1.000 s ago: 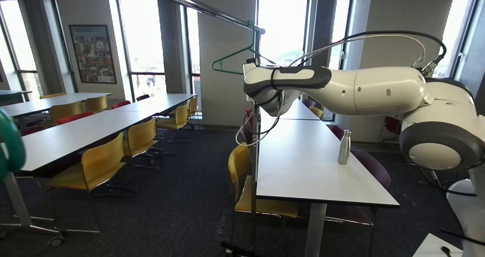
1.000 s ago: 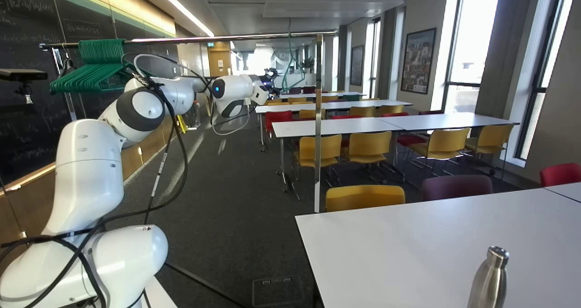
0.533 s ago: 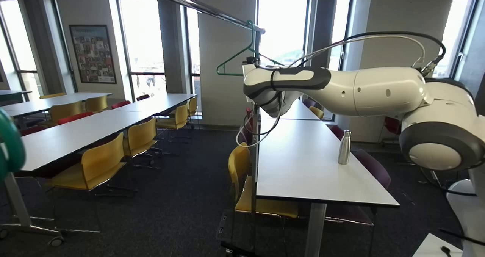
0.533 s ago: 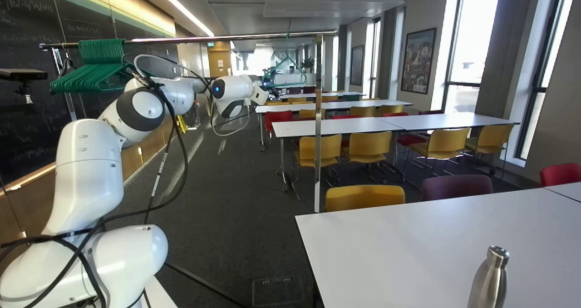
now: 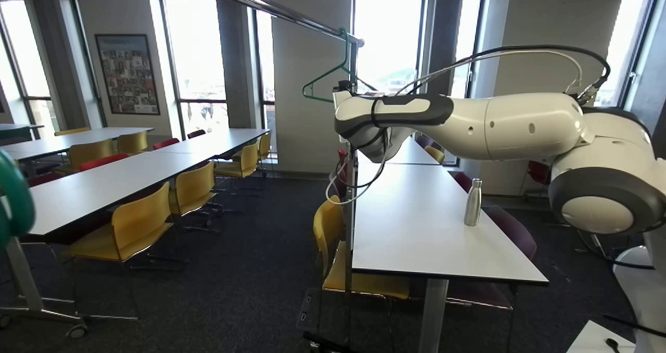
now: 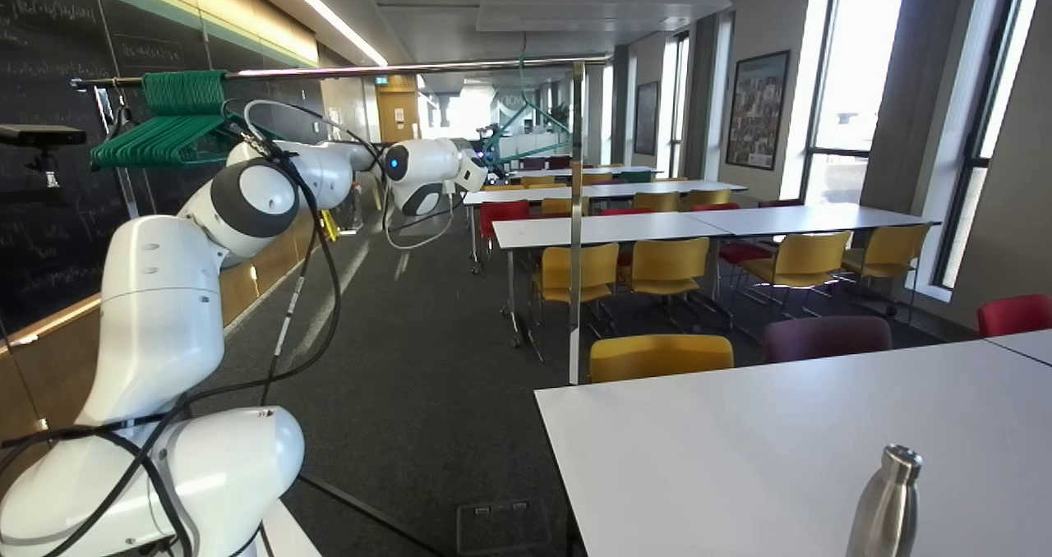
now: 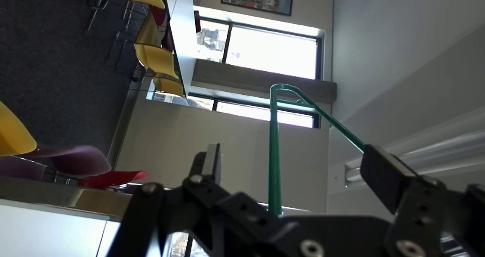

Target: Put one green hanger on the table.

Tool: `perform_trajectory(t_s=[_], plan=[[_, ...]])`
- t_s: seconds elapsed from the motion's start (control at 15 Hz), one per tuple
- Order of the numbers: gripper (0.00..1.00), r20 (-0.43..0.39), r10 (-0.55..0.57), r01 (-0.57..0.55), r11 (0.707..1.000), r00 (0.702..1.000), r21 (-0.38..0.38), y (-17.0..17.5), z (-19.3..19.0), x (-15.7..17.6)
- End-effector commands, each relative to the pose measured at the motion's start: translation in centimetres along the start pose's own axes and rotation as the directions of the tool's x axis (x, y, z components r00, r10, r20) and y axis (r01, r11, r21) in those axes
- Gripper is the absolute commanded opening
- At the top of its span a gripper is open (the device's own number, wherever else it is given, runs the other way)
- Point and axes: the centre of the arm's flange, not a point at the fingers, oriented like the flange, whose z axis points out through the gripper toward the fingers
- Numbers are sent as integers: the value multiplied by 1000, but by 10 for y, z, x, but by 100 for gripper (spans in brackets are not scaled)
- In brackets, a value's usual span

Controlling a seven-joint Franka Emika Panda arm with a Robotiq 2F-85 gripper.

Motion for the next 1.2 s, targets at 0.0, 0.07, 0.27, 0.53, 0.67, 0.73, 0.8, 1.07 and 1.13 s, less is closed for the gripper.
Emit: perform_trajectory(t_s=[0.0, 0.07, 0.27, 0.53, 0.67, 0.73, 0.8, 1.07, 1.13], plan=[[100, -90, 2, 0, 1000, 996, 16, -1, -11, 25], [100, -168, -16, 24, 999, 986, 42, -1, -9, 32], [100, -298, -19, 38, 998, 955, 58, -1, -3, 65], [100, -377, -73, 112, 990, 923, 83, 5, -10, 87], [100, -316, -95, 125, 989, 944, 76, 9, -10, 78], [100, -282, -96, 120, 990, 955, 71, 11, -10, 71], [100, -236, -87, 105, 992, 968, 64, 12, -10, 63], [100, -43, -24, 26, 997, 999, 67, 6, -10, 23], [100, -11, -19, 20, 997, 1000, 68, 0, -11, 17]])
